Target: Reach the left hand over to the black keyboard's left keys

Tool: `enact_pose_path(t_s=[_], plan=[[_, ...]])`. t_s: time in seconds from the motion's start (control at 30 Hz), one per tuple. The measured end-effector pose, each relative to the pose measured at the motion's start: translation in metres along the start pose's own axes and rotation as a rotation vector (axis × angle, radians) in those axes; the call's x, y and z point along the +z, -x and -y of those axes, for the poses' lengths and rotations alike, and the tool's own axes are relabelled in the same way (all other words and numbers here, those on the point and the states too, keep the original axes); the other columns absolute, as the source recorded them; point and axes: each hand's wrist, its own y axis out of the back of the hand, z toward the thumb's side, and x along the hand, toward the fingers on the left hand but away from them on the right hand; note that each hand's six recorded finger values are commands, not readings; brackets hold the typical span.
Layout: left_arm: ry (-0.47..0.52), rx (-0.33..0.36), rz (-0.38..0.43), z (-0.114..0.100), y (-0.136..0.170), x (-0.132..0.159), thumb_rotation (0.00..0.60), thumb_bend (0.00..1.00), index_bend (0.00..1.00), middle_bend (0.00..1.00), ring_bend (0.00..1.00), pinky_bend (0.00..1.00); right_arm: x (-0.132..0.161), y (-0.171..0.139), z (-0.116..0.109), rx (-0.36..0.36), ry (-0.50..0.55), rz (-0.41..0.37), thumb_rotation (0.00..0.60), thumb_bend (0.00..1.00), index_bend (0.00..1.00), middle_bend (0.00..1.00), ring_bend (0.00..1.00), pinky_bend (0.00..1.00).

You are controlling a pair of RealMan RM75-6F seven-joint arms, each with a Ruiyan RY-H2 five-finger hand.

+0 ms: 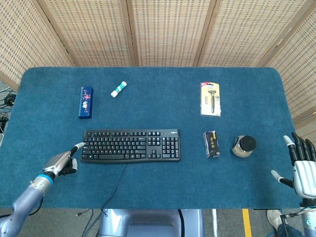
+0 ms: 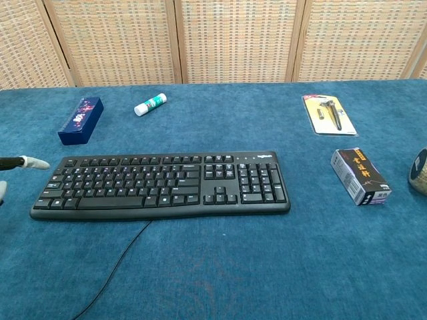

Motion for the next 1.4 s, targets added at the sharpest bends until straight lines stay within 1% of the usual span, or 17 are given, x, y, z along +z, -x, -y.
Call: enact_pose_path(t_s=[0.1, 0.37, 0.53, 0.8, 1.4], plan=[[0.01, -0.005, 0.0, 0.002, -0.01, 0.004, 0.6, 0.93, 0.0, 1.0, 0.93, 0.8, 0.0, 0.0, 0.001, 0.002, -0.001, 0.001, 0.6, 0.08, 0.0, 0.0, 0.0, 0.0], [0.022, -0.053, 0.01, 0.014, -0.029, 0.014, 0.6, 0.93, 0.0, 1.0, 0.93, 0.8, -0.001, 0.001, 0.001, 0.006, -0.004, 0.008, 0.6, 0.08, 0.0, 0.0, 0.0, 0.0], [0.019, -0.06, 0.017, 0.018, -0.033, 0.018, 0.6, 0.93, 0.0, 1.0, 0.93, 0.8, -0.003, 0.002, 0.001, 0.007, -0.005, 0.014, 0.6, 0.07, 0.0, 0.0, 0.0, 0.0], [0.014, -0.053, 0.022, 0.02, -0.035, 0.022, 0.6, 0.93, 0.0, 1.0, 0.93, 0.8, -0.004, 0.002, 0.0, 0.006, -0.001, 0.018, 0.6, 0.07, 0.0, 0.0, 0.0, 0.0], [0.011, -0.082, 0.007, 0.027, -0.041, 0.021, 0.6, 0.92, 0.0, 1.0, 0.93, 0.8, -0.007, 0.003, -0.005, -0.006, 0.015, 0.024, 0.6, 0.08, 0.0, 0.0, 0.0, 0.0]])
